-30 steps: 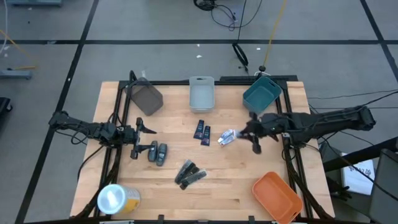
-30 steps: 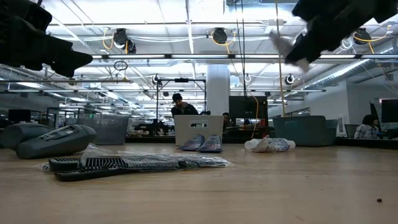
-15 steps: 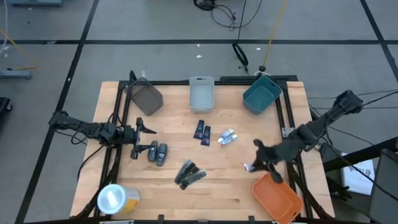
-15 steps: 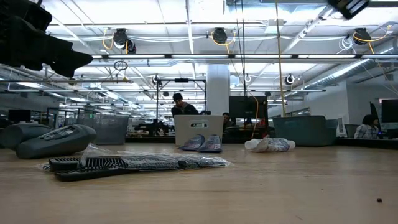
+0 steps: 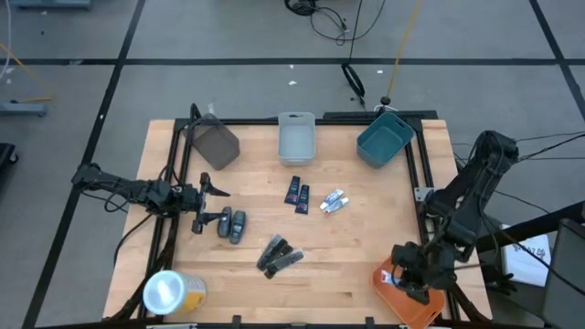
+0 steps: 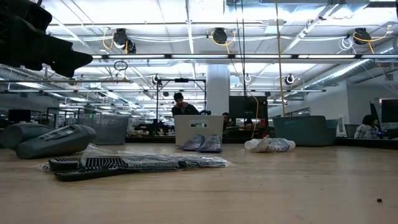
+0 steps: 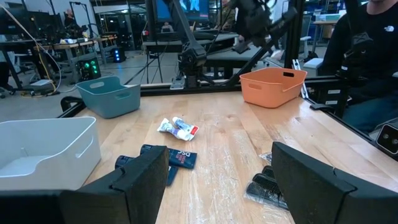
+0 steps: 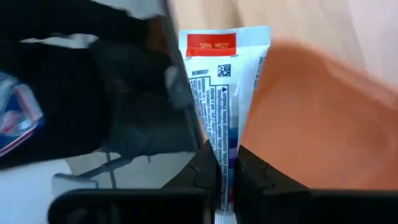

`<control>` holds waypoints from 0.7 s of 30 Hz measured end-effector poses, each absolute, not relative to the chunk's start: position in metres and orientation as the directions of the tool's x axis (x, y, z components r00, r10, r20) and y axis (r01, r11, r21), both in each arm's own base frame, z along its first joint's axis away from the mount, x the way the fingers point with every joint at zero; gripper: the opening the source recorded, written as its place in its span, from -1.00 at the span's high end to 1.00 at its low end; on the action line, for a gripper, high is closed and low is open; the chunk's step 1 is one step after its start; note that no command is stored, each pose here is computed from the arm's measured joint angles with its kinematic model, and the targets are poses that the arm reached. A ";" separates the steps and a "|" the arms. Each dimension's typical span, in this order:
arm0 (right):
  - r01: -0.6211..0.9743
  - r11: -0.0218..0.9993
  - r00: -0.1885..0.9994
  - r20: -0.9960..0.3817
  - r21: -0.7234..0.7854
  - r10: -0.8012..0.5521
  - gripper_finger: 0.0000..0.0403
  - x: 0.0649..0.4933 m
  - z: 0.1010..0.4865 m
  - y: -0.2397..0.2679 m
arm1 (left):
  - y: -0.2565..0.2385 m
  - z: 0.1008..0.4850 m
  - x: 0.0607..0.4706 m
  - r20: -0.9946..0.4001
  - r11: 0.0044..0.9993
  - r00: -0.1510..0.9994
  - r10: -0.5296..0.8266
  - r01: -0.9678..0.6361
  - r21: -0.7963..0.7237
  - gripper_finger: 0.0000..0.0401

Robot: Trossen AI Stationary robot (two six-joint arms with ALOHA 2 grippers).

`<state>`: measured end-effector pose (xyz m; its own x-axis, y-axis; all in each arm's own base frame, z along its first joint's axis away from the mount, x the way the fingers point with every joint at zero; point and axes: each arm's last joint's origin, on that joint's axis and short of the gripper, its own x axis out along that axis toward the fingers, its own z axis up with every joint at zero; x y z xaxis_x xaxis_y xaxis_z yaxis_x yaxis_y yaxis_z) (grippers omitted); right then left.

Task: Pick & Place Travel size toiletries
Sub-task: Put the bottom white toothpaste into the orange bin

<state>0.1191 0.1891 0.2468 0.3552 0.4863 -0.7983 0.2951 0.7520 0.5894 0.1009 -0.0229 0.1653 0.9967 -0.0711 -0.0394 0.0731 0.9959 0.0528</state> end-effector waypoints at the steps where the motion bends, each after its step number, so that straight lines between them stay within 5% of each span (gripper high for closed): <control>1: 0.331 0.749 0.328 -0.814 0.574 0.479 0.93 0.117 0.243 0.191 | -0.023 0.165 0.101 -0.039 0.996 0.997 -0.071 0.073 0.053 -0.41; 8: 0.484 0.730 0.211 -0.874 0.482 0.437 0.91 0.113 0.225 0.202 | -0.023 0.165 0.101 -0.039 0.996 0.997 -0.071 0.073 0.053 -0.41; 21: 0.559 0.703 0.173 -0.891 0.439 0.419 0.77 0.114 0.219 0.205 | -0.023 0.165 0.101 -0.039 0.996 0.997 -0.071 0.073 0.053 -0.41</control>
